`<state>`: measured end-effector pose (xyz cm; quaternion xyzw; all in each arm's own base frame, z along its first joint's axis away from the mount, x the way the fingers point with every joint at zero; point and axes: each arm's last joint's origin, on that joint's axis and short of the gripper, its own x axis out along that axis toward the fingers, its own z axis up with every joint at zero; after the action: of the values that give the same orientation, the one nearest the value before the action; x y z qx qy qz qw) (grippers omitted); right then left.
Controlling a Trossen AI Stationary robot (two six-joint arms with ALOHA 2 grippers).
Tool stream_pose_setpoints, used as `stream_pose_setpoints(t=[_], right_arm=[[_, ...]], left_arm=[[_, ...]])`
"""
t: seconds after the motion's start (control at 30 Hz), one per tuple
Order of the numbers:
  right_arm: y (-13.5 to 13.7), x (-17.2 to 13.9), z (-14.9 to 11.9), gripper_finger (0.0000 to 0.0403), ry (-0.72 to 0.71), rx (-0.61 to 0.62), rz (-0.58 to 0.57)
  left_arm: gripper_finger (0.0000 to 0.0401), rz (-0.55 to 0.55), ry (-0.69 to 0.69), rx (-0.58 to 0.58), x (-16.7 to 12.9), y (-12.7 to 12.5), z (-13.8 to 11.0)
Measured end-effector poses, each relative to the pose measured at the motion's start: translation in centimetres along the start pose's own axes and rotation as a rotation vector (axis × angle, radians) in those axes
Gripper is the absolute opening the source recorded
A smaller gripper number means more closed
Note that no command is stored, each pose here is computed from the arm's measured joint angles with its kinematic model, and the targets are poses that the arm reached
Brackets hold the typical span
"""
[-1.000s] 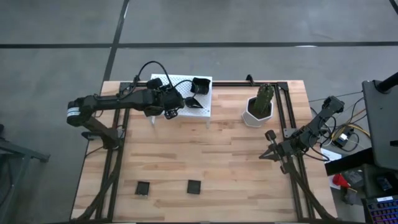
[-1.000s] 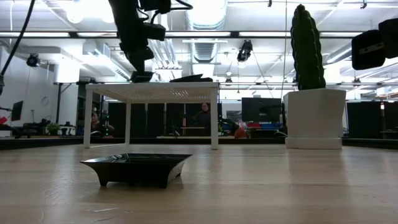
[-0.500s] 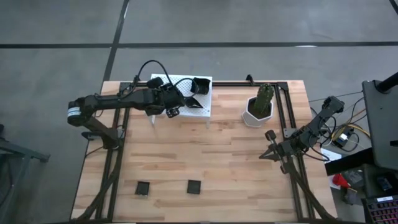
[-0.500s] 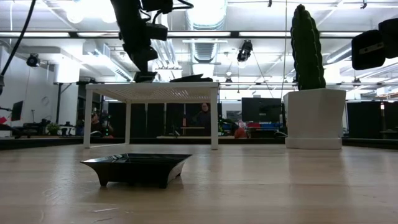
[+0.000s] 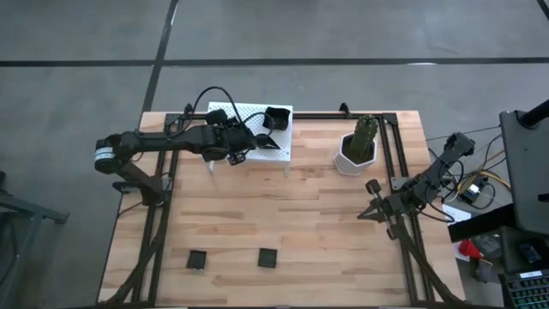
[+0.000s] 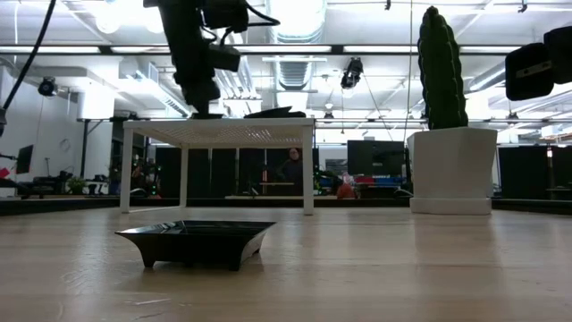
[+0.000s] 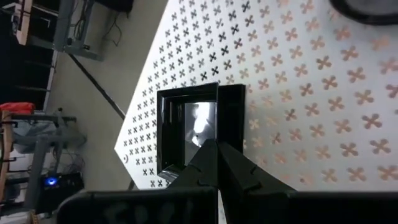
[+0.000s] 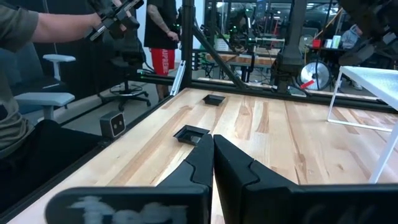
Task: Pick & Place Mini shaped plates
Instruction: Stack the square plate on top of the other square plates on the shelf
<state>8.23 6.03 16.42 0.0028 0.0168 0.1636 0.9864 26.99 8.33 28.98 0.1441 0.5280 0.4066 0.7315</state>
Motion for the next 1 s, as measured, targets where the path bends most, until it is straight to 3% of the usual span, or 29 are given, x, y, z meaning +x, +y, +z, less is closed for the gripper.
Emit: stream_pose_setpoints(t=[0.57,1.0], right_arm=[[0.00,0.00,0.00,0.0008,0.000,-0.002,0.000],[0.00,-0.01,0.02,0.0008,-0.001,-0.001,0.000]], left_arm=[[0.0002,-0.002,-0.008,-0.035,0.18,-0.24,-0.08],[0.0083,-0.046,-0.034,-0.018,-0.64,-0.33,0.09]])
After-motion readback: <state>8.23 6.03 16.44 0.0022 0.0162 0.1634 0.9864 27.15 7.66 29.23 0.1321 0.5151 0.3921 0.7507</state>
